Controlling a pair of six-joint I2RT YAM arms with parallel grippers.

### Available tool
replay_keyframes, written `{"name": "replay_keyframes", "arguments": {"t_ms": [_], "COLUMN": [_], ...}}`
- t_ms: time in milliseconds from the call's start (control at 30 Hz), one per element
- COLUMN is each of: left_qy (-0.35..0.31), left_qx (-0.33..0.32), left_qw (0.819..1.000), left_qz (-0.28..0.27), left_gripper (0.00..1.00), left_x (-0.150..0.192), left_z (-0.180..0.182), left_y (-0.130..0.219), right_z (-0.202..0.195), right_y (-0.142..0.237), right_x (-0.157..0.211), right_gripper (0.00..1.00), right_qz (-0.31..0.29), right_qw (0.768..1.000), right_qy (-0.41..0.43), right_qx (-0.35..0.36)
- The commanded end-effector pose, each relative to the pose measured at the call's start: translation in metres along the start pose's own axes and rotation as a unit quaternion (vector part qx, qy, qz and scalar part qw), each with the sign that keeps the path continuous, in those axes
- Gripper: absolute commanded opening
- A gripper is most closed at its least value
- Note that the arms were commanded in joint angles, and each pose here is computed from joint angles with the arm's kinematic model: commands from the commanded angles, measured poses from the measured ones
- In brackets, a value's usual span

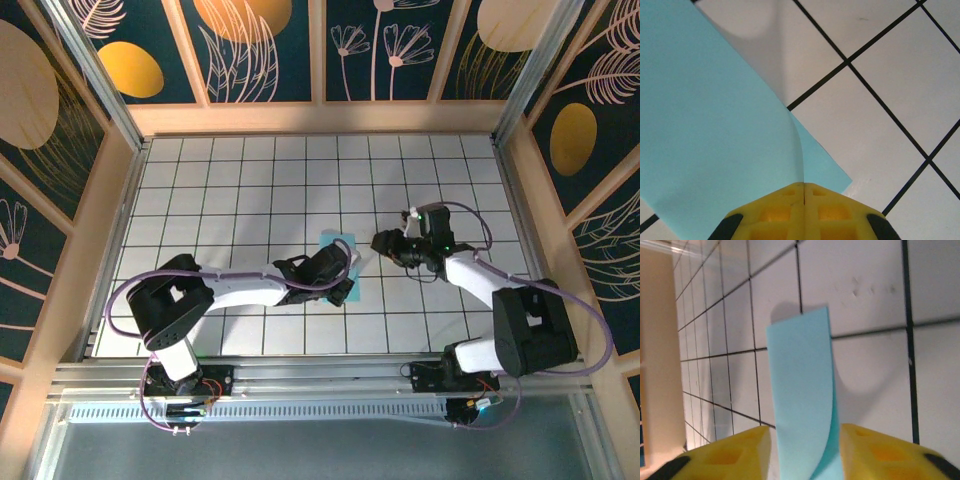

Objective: Fold a paper plane with a square sheet of paper (fold left side to right side)
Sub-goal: Fold the triangle a second time at the center of the table.

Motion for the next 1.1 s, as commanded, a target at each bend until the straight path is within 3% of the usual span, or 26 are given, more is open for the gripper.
{"name": "replay_keyframes", "arguments": {"t_ms": [0,200,633,1067], "left_qy": [0.041,0.075,0.105,0.1], "left_qx": [0.064,0.078,0.079,0.046], "left_qw": [0.997,0.994,0.991,0.994], "left_qz": [-0.019,-0.027,-0.03,-0.016], "left_gripper": [0.0,0.0,0.0,0.0], "left_x": [-0.007,-0.009,-0.012,-0.01], "left_z": [-0.01,-0.004,0.0,0.02], "left_y": [0.01,0.011,0.008,0.012], "right_z": [-0.02,-0.014,-0.003,-0.036], "right_y": [0.002,-0.009,-0.041,-0.041], "right_x": [0.032,0.069,0.1,0.115], "right_gripper": [0.22,0.0,0.0,0.0], "right_qz": [0.038,0.079,0.135,0.171], "right_qw": [0.999,0.997,0.991,0.98], "right_qy": [-0.009,-0.008,0.001,-0.006], "right_qx": [0.028,0.015,0.015,0.102]}}
Point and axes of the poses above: each hand's point on the last joint's axis, 136 mm out from that joint toward the fingers, its own y axis back along the fingers, its own z axis along the line the jaws close on, x = y × z, the point moved 4 cm from there along y, back along the fingers, and after that the axes turned 1 degree about y, right-handed, at the moved point
